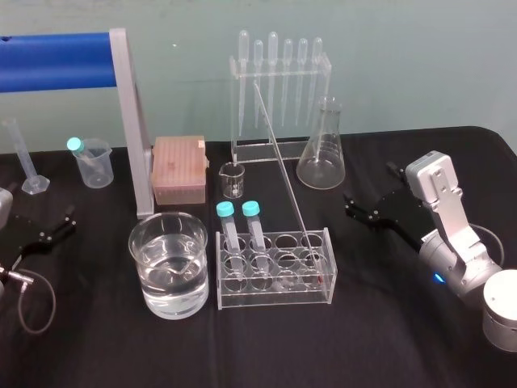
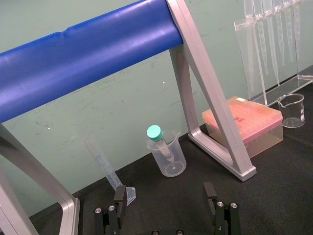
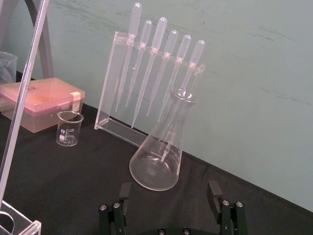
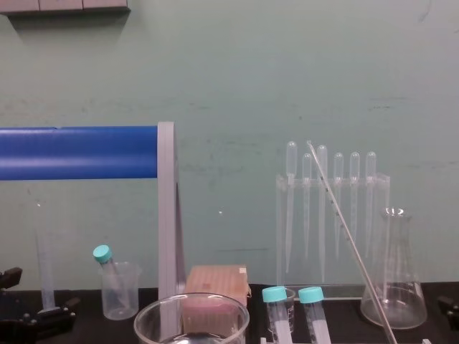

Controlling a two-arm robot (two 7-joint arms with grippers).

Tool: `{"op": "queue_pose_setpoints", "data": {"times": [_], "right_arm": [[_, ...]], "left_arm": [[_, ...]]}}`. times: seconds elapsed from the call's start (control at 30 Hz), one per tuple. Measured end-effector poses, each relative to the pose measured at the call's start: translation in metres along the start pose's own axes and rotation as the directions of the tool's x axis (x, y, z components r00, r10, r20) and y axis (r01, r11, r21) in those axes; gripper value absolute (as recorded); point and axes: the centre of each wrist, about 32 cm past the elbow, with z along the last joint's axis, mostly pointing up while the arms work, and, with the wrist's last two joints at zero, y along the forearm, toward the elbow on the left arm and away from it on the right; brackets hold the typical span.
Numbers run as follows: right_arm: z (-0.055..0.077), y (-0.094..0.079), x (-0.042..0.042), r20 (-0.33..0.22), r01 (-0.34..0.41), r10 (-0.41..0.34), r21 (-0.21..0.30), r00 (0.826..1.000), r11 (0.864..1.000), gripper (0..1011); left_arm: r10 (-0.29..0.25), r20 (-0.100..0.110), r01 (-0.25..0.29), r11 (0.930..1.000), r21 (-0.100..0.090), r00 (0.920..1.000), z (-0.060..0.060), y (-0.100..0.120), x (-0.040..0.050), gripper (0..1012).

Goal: Hold the thermometer with one hand and immerse one end into the beaker, then reinsert it into the test tube rack.

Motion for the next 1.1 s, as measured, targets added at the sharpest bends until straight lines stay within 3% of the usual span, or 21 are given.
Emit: {"op": "queue_pose_setpoints", "data": {"times": [1.1], "right_arm": [[0.0000,0.0000,0.0000,0.000,0.000,0.000,0.000,1.000,1.000,1003]], "left_arm": [[0.000,0.000,0.000,1.0000,0.000,1.0000,0.0000,0.0000,0.0000,1008]]}}
